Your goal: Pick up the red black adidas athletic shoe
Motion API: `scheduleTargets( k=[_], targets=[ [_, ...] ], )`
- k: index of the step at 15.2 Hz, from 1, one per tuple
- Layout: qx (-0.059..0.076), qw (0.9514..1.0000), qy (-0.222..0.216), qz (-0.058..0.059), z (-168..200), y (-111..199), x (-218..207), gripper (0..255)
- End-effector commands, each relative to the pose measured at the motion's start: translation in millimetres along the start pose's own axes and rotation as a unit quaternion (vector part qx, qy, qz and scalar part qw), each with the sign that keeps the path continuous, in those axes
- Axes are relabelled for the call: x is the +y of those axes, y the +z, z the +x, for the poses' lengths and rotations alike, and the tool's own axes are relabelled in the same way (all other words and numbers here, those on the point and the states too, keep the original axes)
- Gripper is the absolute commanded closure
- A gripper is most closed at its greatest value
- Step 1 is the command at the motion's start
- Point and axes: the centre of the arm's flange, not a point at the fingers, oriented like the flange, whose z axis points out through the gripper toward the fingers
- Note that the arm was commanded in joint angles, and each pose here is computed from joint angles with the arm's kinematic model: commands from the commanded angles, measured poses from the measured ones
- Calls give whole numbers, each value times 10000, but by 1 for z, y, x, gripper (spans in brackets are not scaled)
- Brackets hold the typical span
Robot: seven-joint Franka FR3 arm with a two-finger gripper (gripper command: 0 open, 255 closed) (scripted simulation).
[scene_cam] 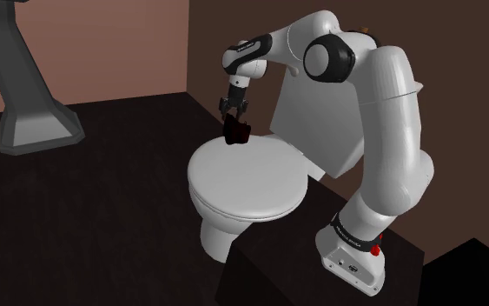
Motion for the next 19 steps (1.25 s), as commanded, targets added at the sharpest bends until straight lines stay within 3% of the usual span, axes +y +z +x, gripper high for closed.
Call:
scheduleTargets(
  k=[1,19],
  targets=[
    [-14,10000,-3,2,0,1,-1,255],
    [-13,10000,-4,2,-9,-77,-11,255]
  ],
)
